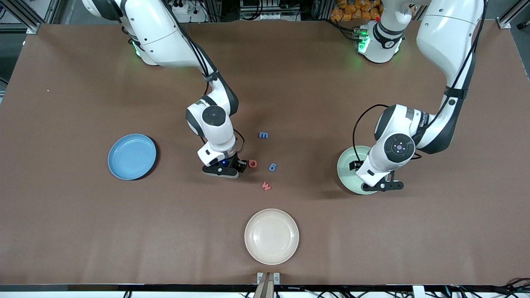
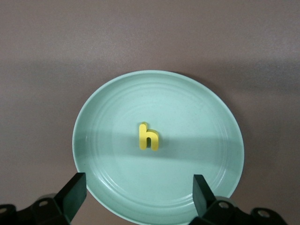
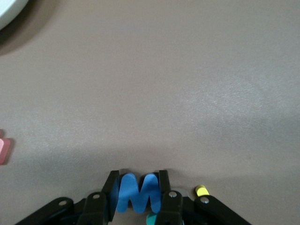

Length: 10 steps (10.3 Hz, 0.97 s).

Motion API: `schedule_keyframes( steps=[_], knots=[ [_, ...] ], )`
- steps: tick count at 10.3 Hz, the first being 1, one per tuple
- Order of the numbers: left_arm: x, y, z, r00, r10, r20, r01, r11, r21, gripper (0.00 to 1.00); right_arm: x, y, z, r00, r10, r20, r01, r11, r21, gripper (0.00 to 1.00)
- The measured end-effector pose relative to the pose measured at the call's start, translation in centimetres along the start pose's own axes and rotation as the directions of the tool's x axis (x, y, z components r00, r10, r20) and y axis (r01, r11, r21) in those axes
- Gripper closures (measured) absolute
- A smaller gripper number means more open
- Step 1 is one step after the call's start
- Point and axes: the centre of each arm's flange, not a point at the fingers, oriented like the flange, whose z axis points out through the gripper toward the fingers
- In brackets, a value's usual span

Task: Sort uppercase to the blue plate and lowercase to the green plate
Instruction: 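Lift the blue M with the right gripper and carry it toward the blue plate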

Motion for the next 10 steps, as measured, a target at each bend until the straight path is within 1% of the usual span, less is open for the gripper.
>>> schedule_keyframes(
  steps=[3, 5, 8, 10],
  knots=[
    [0.0, 0.0, -0.1, 1.000, 0.000, -0.002, 0.000, 1.000, 0.000, 0.00, 1.3, -0.8, -1.2, 1.000, 0.003, 0.014, -0.003, 1.000, -0.028, 0.62],
    [0.0, 0.0, -0.2, 1.000, 0.000, -0.003, 0.000, 1.000, -0.001, 0.00, 2.6, -0.6, -2.0, 1.000, -0.017, 0.024, 0.018, 0.998, -0.052, 0.62],
    [0.0, 0.0, -0.2, 1.000, -0.001, -0.004, 0.001, 1.000, -0.001, 0.00, 6.4, 2.8, -2.9, 0.996, -0.078, 0.052, 0.082, 0.992, -0.093, 0.62],
    [0.1, 0.0, -0.2, 1.000, -0.001, -0.004, 0.001, 1.000, -0.001, 0.00, 9.6, 6.3, -4.9, 0.990, -0.118, 0.079, 0.126, 0.985, -0.116, 0.62]
  ],
)
